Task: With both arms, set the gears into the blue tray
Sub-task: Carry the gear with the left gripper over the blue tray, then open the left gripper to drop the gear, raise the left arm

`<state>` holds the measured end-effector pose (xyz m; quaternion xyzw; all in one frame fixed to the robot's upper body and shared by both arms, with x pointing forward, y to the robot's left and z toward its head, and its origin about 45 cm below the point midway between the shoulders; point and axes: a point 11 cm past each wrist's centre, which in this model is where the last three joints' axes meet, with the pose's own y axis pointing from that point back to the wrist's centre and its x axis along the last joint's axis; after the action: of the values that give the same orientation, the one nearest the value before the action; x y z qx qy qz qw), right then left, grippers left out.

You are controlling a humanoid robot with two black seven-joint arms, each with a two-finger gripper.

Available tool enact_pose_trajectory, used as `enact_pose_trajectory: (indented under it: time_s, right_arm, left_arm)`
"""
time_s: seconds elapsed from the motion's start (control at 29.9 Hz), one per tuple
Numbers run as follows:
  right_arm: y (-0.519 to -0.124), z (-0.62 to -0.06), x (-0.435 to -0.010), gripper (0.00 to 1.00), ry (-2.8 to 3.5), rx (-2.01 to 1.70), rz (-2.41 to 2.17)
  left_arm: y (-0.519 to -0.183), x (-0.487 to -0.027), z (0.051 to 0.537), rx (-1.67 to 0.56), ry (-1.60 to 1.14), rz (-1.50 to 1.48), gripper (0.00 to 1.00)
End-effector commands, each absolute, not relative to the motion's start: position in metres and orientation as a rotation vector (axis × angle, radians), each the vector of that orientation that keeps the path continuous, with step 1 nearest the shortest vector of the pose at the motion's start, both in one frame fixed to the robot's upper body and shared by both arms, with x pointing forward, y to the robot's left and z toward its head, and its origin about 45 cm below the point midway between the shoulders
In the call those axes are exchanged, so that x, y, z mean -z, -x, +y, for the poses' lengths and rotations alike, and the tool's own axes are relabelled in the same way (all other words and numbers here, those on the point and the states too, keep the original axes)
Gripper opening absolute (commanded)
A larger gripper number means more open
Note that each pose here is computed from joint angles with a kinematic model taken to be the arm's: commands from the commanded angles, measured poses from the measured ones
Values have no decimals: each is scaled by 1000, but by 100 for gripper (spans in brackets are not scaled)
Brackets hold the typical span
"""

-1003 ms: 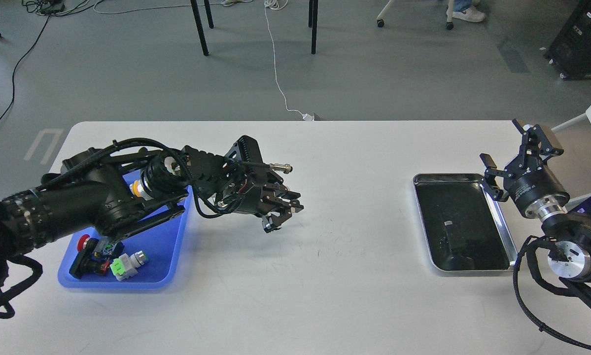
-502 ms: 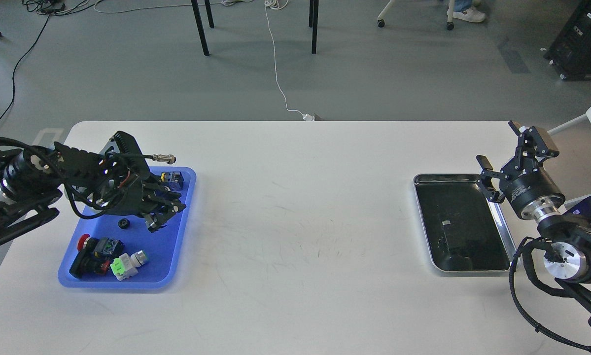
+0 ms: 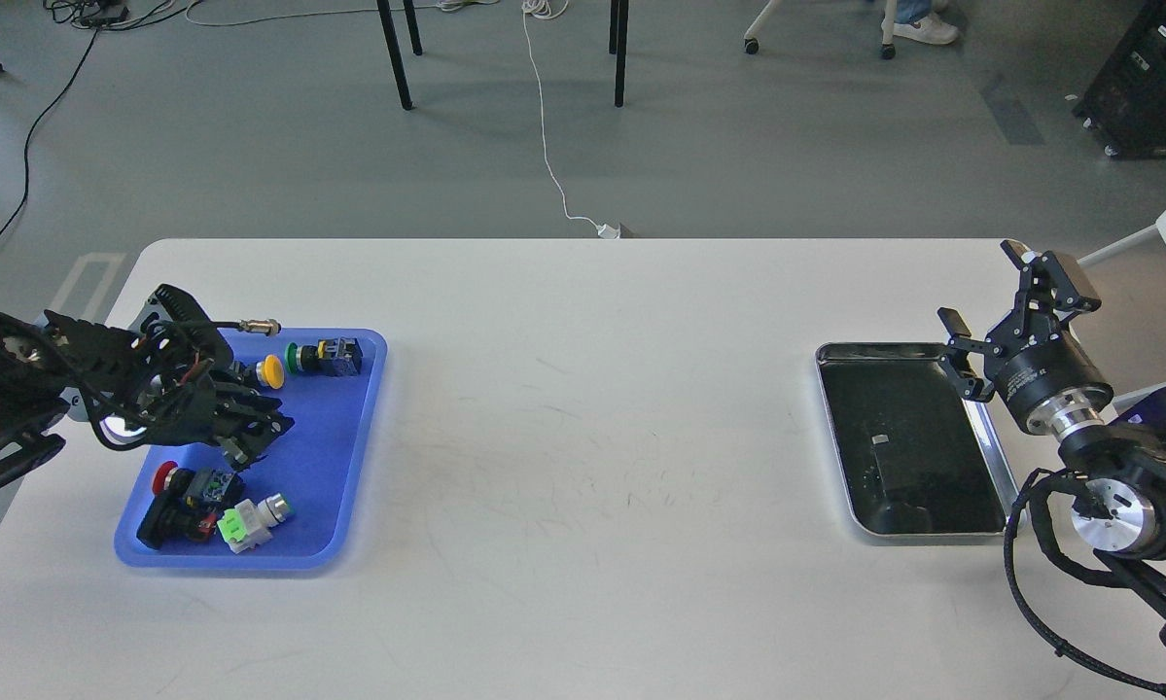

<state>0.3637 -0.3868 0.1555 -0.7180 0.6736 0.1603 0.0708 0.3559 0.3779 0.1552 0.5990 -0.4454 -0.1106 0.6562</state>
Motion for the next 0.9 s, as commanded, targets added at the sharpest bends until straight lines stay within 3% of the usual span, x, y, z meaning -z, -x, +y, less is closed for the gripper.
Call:
enact_pose_trajectory:
  time_s: [0.0, 0.5, 0.57, 0.67, 0.87]
  right_arm:
    - [-363, -387, -155, 98, 2160, -483, 2027]
    - [-364, -387, -157, 98, 2155, -479, 2025]
    - [-364, -388, -157, 98, 2155, -478, 2027]
    - [-364, -388, -157, 98, 2155, -478, 2027]
    - [-364, -388, -157, 98, 2155, -478, 2027]
  left_arm:
    - [-355, -151, 374, 256, -1347, -1008, 22]
    - [-362, -139, 367, 249, -1352, -997, 26]
    - [-362, -139, 367, 249, -1352, -997, 38]
    - [-363, -139, 365, 244, -1344, -1010, 74]
    - [-371, -151, 366, 201, -1328, -1065, 84]
